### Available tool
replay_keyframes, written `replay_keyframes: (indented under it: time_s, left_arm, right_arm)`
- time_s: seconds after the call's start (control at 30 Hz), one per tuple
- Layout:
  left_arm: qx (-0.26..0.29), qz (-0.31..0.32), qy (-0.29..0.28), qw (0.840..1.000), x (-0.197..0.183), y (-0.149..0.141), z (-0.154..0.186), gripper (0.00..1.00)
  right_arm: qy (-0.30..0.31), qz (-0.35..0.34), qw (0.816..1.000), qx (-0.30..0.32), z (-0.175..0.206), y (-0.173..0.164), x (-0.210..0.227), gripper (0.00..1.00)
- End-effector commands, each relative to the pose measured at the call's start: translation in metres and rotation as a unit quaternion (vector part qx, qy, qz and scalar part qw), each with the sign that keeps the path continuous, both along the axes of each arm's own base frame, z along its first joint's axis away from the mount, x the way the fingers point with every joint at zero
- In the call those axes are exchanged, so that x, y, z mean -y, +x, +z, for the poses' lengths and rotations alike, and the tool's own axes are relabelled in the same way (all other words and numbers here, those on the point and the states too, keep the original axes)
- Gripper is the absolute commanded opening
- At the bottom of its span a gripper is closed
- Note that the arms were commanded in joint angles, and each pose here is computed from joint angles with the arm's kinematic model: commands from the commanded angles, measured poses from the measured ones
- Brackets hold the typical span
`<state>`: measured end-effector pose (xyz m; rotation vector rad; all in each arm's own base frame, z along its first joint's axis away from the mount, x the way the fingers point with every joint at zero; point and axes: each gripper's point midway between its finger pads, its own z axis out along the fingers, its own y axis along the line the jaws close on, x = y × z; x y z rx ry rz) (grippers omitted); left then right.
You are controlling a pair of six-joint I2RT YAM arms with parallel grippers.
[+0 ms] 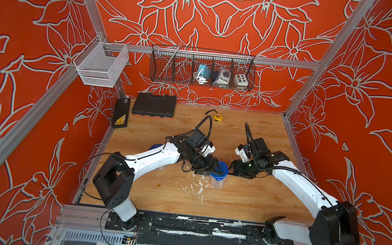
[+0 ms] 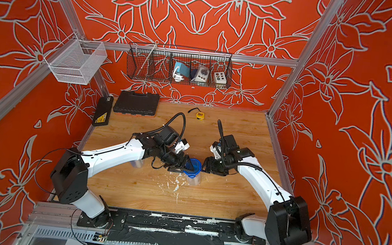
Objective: Pack away toiletry kits
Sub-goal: Close the fastener on the container, then reset both arms
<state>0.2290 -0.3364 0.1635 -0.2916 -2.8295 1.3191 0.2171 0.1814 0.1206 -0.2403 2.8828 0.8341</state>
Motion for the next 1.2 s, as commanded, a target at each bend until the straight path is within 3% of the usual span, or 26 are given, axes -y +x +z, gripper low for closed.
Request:
replay_keyframes:
  time_s: [0.0, 0.2, 0.4, 0.57, 0.67, 0.8, 0.93, 1.07, 1.17]
  left_arm:
    - [0.043, -0.016, 0.011, 0.999, 0.002, 0.006, 0.007, 0.79]
    - [0.070, -0.008, 0.049, 0.996, -0.013, 0.009, 0.008, 0.97]
    - [0.101, 0.006, 0.092, 0.991, -0.037, 0.006, 0.010, 0.98]
    - [0.208, 0.040, 0.075, 0.974, -0.059, 0.016, 0.068, 0.98]
    - [0.304, 0.104, 0.089, 0.943, -0.100, 0.035, 0.108, 0.98]
    - [0.399, 0.195, 0.162, 0.881, -0.172, 0.057, 0.137, 0.98]
    - [0.434, 0.249, 0.246, 0.830, -0.216, 0.070, 0.129, 0.98]
    - [0.463, 0.318, 0.261, 0.785, -0.253, 0.095, 0.130, 0.98]
    - [0.511, 0.355, 0.264, 0.737, -0.274, 0.107, 0.140, 0.98]
  right_arm:
    - [-0.006, -0.012, 1.000, -0.004, 0.005, -0.004, 0.009, 0.66]
    - [-0.051, -0.040, 0.998, 0.009, 0.012, 0.005, 0.033, 0.78]
    - [-0.108, -0.043, 0.991, 0.062, 0.035, 0.014, 0.056, 0.91]
    - [-0.154, -0.059, 0.970, 0.177, 0.085, 0.031, 0.080, 0.98]
    - [-0.182, -0.086, 0.949, 0.243, 0.113, 0.041, 0.097, 0.98]
    - [-0.214, -0.122, 0.912, 0.329, 0.143, 0.053, 0.120, 0.98]
    - [-0.252, -0.160, 0.879, 0.372, 0.152, 0.070, 0.142, 0.98]
    - [-0.316, -0.220, 0.836, 0.391, 0.140, 0.090, 0.173, 0.98]
    - [-0.357, -0.258, 0.793, 0.420, 0.128, 0.096, 0.196, 0.98]
